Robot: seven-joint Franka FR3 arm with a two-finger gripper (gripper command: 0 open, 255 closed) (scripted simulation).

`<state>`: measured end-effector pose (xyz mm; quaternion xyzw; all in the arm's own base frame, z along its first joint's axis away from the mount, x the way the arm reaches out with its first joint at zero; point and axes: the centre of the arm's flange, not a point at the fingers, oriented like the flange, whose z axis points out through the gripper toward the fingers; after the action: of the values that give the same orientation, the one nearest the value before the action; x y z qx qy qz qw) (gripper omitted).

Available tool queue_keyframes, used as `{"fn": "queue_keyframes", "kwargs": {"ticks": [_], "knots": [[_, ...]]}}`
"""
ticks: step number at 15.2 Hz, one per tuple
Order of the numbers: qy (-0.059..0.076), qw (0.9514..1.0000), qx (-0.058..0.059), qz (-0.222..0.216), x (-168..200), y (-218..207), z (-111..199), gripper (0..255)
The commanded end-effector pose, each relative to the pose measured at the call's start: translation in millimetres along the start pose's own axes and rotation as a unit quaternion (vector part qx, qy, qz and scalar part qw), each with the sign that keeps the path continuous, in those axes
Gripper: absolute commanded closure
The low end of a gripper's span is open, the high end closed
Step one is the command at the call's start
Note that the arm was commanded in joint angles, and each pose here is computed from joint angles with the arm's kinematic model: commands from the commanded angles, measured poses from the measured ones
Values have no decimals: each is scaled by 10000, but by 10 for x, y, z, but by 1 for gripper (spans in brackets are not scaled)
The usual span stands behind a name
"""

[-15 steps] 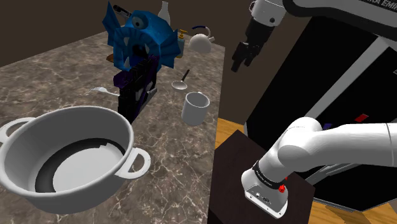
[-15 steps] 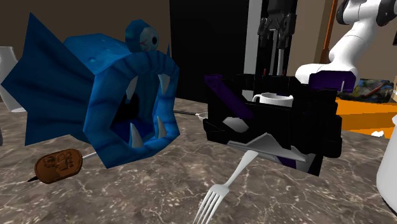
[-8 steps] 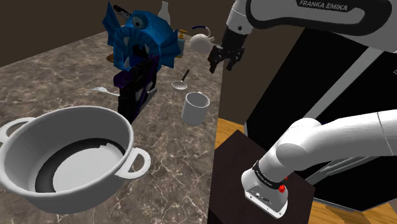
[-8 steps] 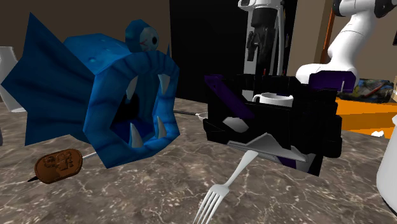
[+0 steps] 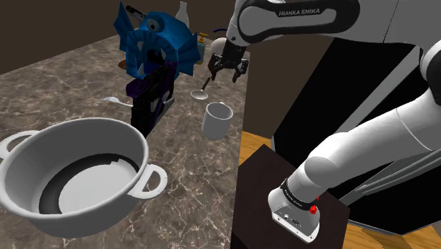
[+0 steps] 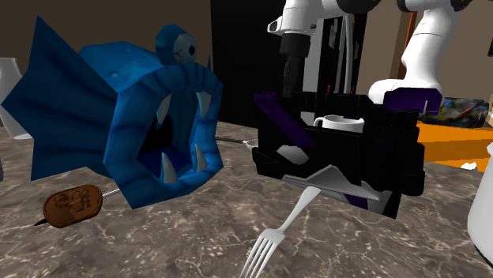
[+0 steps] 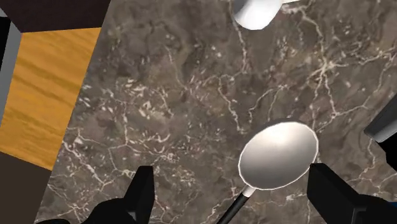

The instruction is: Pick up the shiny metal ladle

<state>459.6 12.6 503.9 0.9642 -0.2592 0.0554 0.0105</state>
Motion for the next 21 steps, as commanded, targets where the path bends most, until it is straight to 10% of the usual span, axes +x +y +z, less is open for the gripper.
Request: {"fn": "queue_keyframes", "kwargs": {"ticks": [1,7,13,21], "knots": [[23,9993,28,376,176,-71,142,0],[73,9896,91,1436,782,-170,613,0],[122,9690,152,2462,1390,-145,1069,0],[122,9690,152,2462,1345,-142,1466,0]]}}
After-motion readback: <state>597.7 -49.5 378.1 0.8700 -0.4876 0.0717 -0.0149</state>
